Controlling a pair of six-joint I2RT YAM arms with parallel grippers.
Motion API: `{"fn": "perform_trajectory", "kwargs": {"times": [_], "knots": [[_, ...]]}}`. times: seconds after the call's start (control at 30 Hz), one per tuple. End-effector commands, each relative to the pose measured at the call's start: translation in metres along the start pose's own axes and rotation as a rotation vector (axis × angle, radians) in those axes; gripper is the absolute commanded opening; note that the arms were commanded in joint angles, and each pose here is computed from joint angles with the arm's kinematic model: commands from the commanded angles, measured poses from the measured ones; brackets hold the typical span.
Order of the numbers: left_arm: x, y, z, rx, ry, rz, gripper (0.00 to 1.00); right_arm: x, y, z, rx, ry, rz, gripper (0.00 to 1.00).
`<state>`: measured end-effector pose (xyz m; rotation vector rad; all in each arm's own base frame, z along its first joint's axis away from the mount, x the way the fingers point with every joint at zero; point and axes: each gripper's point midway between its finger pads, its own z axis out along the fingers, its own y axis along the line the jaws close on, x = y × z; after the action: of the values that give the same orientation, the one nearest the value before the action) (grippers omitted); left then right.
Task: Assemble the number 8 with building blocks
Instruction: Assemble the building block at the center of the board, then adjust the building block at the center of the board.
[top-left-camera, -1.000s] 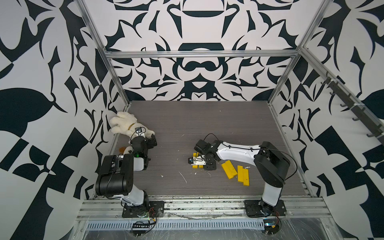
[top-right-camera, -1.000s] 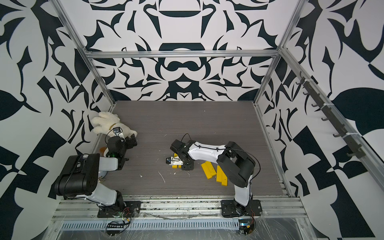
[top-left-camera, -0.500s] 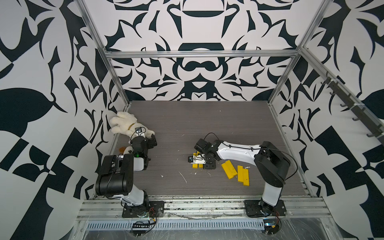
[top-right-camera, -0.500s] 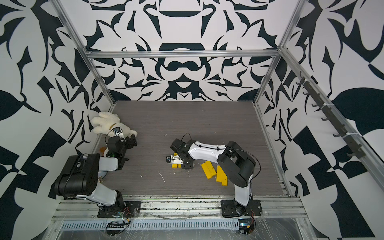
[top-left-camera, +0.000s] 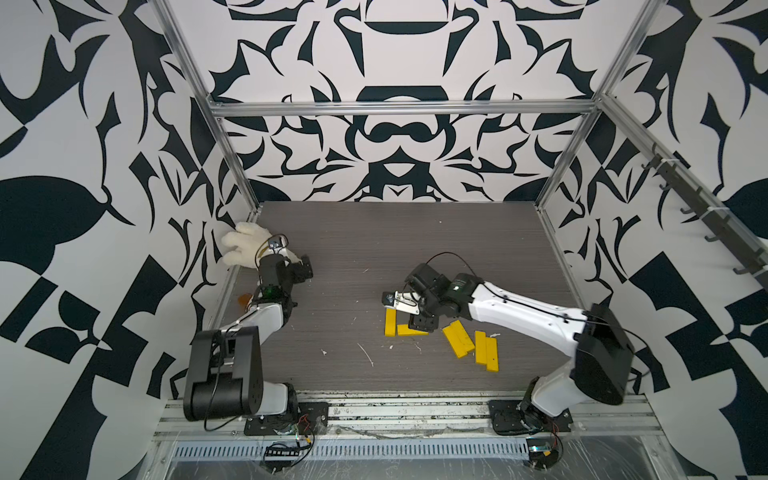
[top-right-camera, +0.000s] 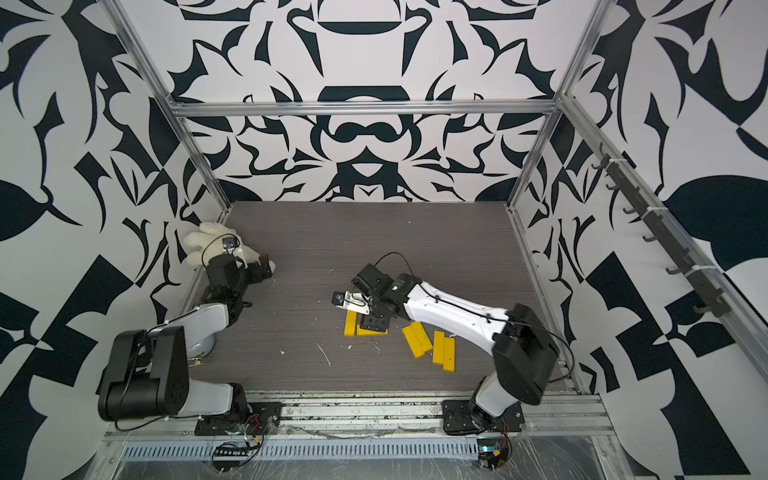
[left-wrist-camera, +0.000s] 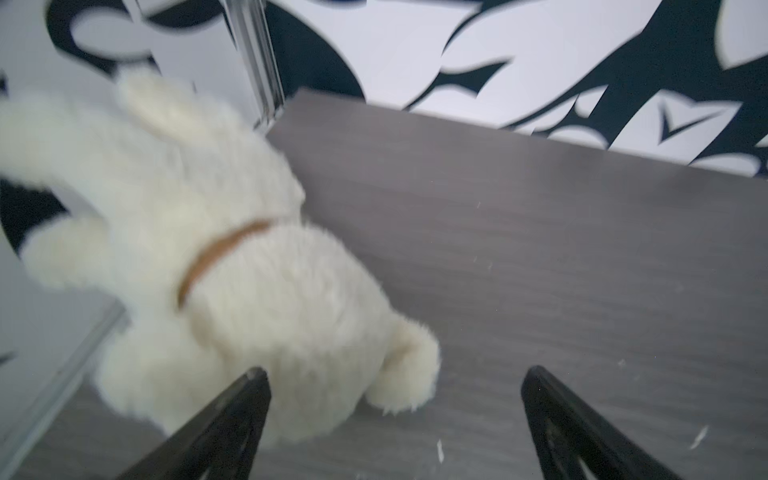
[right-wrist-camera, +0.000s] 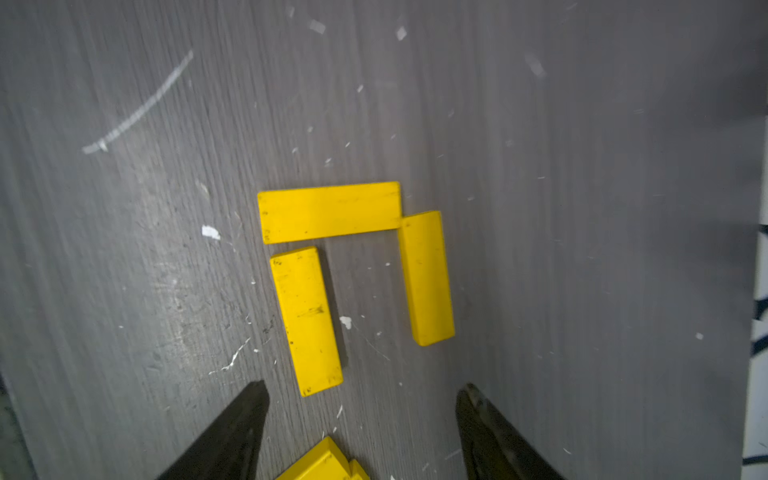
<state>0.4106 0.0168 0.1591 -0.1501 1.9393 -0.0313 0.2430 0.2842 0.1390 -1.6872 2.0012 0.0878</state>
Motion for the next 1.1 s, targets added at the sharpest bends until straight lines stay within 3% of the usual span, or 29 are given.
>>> {"fn": "perform_trajectory", "kwargs": {"times": [0.0, 0.1, 0.23, 0.37, 0.5, 0.73, 0.9, 1.07], "knots": [[-0.015, -0.041, -0.034, 0.124, 0.046, 0.03, 0.99, -0.003, -0.014, -0.044, 0.043, -0.135, 0.121, 0.73], [-0.01, -0.069, -0.055, 0.198, 0.101, 0.067, 0.99, 0.036, -0.011, -0.043, 0.146, -0.118, 0.123, 0.72], [0.011, -0.108, -0.075, 0.259, 0.199, 0.152, 0.99, 0.055, 0.0, -0.047, 0.162, -0.159, 0.22, 0.71], [0.046, -0.117, -0.081, 0.209, 0.314, 0.206, 0.99, 0.06, 0.003, -0.05, 0.167, -0.185, 0.287, 0.71], [0.075, -0.12, -0.085, 0.13, 0.419, 0.307, 0.99, 0.072, -0.008, -0.038, 0.235, -0.097, 0.283, 0.7], [0.112, -0.137, -0.101, 0.068, 0.552, 0.455, 0.99, 0.043, -0.027, -0.034, 0.269, -0.179, 0.3, 0.7], [0.127, -0.138, -0.112, 0.02, 0.629, 0.437, 0.99, 0.038, -0.03, -0.025, 0.252, -0.148, 0.283, 0.7], [0.141, -0.149, -0.122, 0.037, 0.679, 0.28, 0.99, 0.035, -0.023, -0.019, 0.206, -0.15, 0.253, 0.69]]}}
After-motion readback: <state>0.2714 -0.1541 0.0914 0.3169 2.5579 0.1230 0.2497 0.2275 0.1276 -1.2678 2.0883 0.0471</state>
